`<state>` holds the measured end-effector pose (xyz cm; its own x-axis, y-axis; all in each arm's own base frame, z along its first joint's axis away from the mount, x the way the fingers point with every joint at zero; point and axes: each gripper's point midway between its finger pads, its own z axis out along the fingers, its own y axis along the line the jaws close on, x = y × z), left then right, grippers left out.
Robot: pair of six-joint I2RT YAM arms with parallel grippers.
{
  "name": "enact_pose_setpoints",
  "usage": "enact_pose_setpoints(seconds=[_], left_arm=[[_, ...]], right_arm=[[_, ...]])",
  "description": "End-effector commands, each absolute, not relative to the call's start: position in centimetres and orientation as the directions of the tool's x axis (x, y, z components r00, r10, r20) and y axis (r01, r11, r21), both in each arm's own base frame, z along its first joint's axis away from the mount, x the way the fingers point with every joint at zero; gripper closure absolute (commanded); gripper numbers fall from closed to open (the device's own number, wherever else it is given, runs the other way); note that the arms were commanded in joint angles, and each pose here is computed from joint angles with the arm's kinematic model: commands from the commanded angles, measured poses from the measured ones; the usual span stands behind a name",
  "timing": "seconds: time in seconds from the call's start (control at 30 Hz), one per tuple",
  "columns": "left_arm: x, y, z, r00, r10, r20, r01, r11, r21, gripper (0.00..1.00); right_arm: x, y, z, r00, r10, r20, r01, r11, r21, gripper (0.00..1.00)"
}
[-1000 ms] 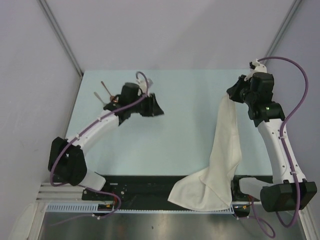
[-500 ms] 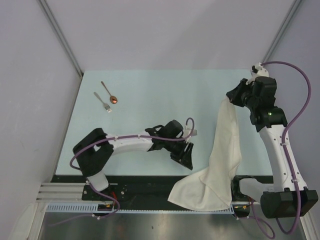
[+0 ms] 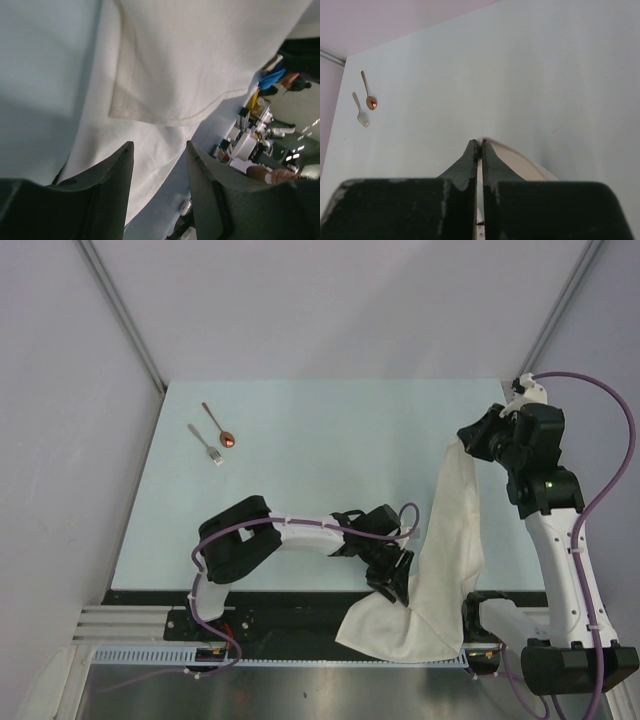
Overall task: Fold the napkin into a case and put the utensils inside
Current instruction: Pick up the crumpled napkin from the corner of the board.
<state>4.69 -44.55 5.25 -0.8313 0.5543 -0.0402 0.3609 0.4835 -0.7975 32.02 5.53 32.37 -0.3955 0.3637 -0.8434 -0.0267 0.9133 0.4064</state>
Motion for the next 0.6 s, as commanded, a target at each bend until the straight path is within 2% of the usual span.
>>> enact_pose_setpoints(seconds=[0.0, 0.03, 0.2, 0.37, 0.53, 0.57], left_arm=[[6.6, -45.3, 4.7, -0.910, 0.413, -0.035, 0.293, 0.582, -0.758, 0.48], [7.2, -45.4, 4.4, -0.924, 0.380, -0.053, 0.291, 0.604, -0.742, 0.48], [7.4, -45.9, 3.5, -0.958, 0.286, -0.016, 0.214, 0.678, -0.703, 0.43], [7.6, -46.6, 3.4, -0.979, 0.203, -0.005, 0.145, 0.684, -0.715, 0.39], [6.8, -47.6, 3.5, -0.981, 0.195, 0.011, 0.127, 0.680, -0.722, 0.40], [6.8, -47.6, 3.4, -0.982, 0.188, 0.019, 0.117, 0.684, -0.720, 0.45]], right_arm=[[31.3, 5.6, 33.2, -0.371, 0.367, -0.853, -0.047, 0.910, 0.412, 1.00], [31.1, 5.5, 32.9, -0.372, 0.365, -0.853, -0.046, 0.911, 0.410, 1.00], [30.5, 5.2, 32.9, -0.368, 0.369, -0.854, -0.046, 0.910, 0.413, 1.00], [30.1, 5.4, 33.0, -0.371, 0.366, -0.853, -0.059, 0.908, 0.415, 1.00], [29.8, 5.4, 33.1, -0.368, 0.366, -0.855, -0.064, 0.907, 0.416, 1.00], [29.8, 5.4, 33.0, -0.370, 0.367, -0.853, -0.063, 0.907, 0.417, 1.00]])
